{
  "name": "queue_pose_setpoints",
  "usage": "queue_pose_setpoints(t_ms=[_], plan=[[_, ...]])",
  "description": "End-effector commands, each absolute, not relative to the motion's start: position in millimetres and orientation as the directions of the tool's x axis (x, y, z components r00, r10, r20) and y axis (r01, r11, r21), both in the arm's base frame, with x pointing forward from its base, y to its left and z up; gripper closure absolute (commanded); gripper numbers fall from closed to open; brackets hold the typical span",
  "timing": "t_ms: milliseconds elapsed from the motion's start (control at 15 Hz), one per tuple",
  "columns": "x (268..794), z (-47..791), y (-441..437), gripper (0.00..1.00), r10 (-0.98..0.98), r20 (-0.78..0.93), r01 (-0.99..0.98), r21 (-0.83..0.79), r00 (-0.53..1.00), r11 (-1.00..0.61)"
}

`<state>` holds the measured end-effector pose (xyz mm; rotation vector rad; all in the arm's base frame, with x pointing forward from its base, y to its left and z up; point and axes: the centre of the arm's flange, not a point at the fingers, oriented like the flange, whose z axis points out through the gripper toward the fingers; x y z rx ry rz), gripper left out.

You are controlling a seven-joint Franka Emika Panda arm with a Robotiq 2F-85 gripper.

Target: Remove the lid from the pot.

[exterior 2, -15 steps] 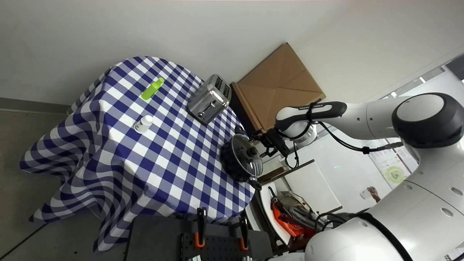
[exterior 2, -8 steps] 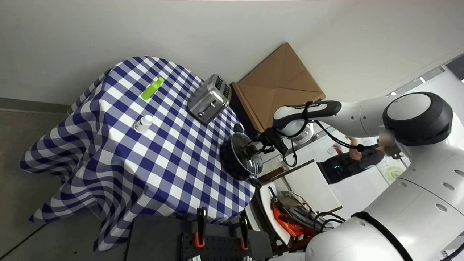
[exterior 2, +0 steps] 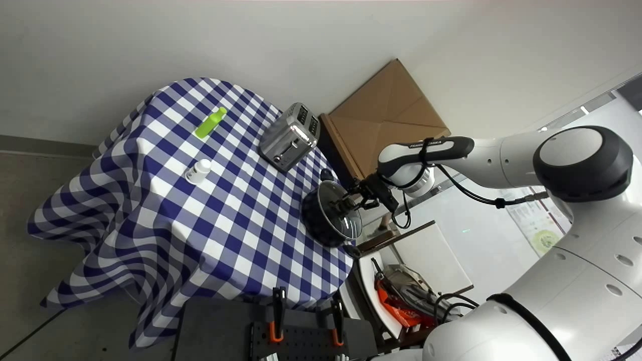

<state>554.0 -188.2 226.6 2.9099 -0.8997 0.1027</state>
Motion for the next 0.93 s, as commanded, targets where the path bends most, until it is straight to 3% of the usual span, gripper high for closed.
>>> queue_pose_setpoints(t_ms=[0,467,867], plan=[[537.9,280.7,-156.6,0.74,-0.485,0.043,-0.486,0.018,0.874,-0.874],[523.2,362.1,-51.9,0.74,-0.231,-0.056,-0.231,-0.004,0.971,-0.973],[539.5,311.0,60.4,0.74,-0.039,-0.116,-0.037,0.011,0.992,-0.999]])
